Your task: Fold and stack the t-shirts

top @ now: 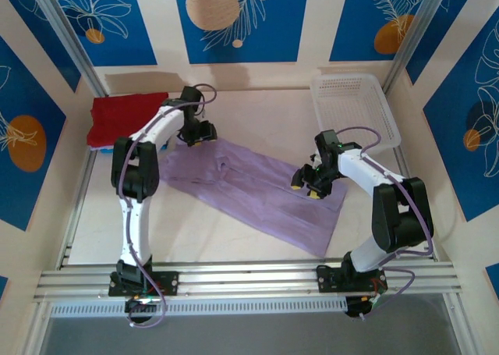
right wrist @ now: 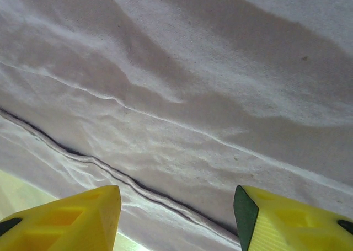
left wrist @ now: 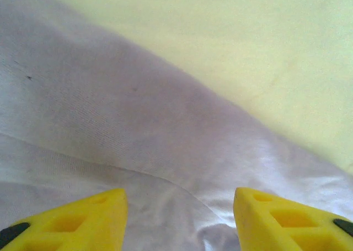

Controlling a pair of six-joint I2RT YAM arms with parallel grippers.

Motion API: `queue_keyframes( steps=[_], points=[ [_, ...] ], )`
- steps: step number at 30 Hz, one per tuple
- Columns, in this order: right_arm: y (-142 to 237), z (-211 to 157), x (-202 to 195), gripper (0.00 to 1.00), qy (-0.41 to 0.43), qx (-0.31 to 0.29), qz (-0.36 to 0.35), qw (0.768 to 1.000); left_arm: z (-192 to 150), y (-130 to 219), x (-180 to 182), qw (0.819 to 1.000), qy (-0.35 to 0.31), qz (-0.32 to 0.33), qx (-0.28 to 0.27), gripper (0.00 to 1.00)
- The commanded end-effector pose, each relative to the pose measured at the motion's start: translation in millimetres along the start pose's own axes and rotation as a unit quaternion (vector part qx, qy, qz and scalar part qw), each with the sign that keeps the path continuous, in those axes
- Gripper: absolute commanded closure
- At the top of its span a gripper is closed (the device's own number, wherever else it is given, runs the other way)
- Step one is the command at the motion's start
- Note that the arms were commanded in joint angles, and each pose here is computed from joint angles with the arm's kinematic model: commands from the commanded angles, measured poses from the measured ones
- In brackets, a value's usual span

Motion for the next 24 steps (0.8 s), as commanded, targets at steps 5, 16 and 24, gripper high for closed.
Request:
queue_keyframes(
  steps=[5, 16, 24],
  points=[
    [-2, 21, -2, 0.42, 0.028, 0.013, -0.028, 0.999, -33, 33, 13, 1.0, 0.018, 0.015, 0.018, 0.45],
    [-30, 34, -12, 0.42, 0.03, 0.051, -0.05, 0.997, -86, -1, 54, 0.997, 0.04, 0.044, 0.053, 0.44],
    [-38, 13, -17, 0.42, 0.004, 0.068, -0.028, 0.997, -79, -30, 56, 0.995, 0.039, 0.057, 0.066, 0.44]
  ],
)
Point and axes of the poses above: each hand's point on the last joint's axis, 136 mm out from that joint toward the fingers, its own y axis back along the fingers, its own x axis along the line the jaws close on, z = x × y, the point moved 5 cm from there along y, back along the fingers, and after that the axes turned 15 degrees about y, right-handed, at the moved point
